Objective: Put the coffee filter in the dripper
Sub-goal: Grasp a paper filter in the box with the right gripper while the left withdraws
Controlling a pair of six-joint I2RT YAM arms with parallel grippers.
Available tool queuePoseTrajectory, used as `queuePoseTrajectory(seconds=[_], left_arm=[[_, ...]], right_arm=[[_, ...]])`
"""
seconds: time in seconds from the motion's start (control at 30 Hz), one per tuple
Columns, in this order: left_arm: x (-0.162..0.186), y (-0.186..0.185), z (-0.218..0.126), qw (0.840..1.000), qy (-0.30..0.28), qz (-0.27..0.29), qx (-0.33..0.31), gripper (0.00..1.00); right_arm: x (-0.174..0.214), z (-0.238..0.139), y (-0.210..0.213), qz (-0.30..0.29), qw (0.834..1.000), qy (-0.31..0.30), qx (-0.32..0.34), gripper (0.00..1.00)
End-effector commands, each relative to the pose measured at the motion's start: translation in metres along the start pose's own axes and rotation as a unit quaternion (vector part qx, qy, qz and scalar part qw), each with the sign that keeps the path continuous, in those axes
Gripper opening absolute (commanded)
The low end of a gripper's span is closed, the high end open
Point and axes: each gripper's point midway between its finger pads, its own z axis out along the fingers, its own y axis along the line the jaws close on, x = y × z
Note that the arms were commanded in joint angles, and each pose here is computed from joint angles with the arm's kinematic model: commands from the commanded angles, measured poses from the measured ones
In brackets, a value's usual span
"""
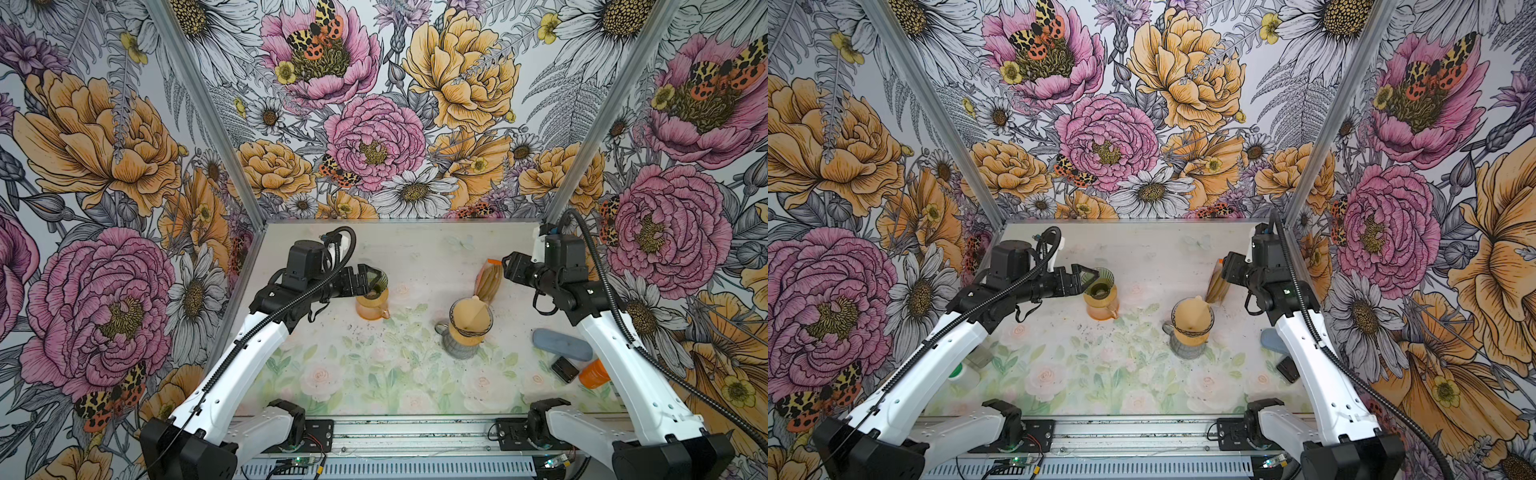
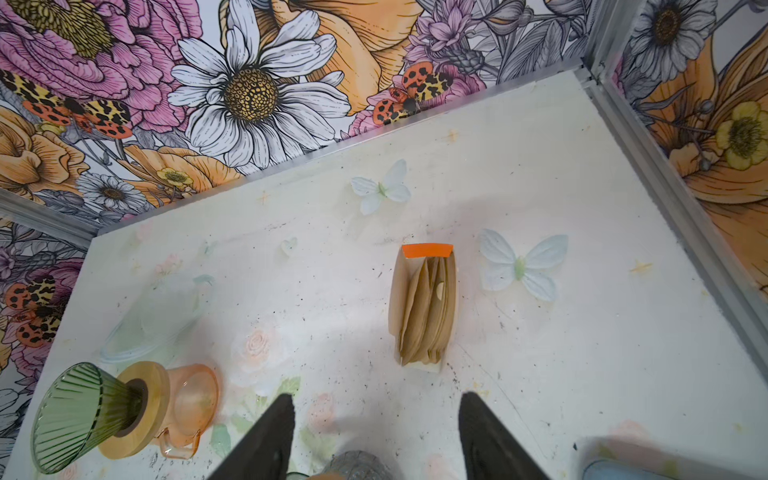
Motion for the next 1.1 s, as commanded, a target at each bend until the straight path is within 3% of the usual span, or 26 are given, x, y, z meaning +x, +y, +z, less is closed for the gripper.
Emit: queuePoseTrajectory(seconds=[0.0, 0.27, 1.07], left_arm=[[0.0, -0.03, 0.005, 0.998, -0.015, 0.034, 0.053, 0.99], [0.011, -0.057, 0.014, 0.995, -0.023, 0.06, 0.071, 0.99], [0.023, -0.064, 0.039, 0.997, -0.014, 0.041, 0.064, 0.99]], right_arm=[[-0.007, 0.008, 0.005, 0.031, 0.999, 0.018, -0.039, 0.56], [-0.01, 0.045, -0.017, 0.074, 0.996, 0.042, -0.036, 0.42], [0.041, 0.14, -0.035, 0.102, 0.987, 0.112, 0.048, 0.24]])
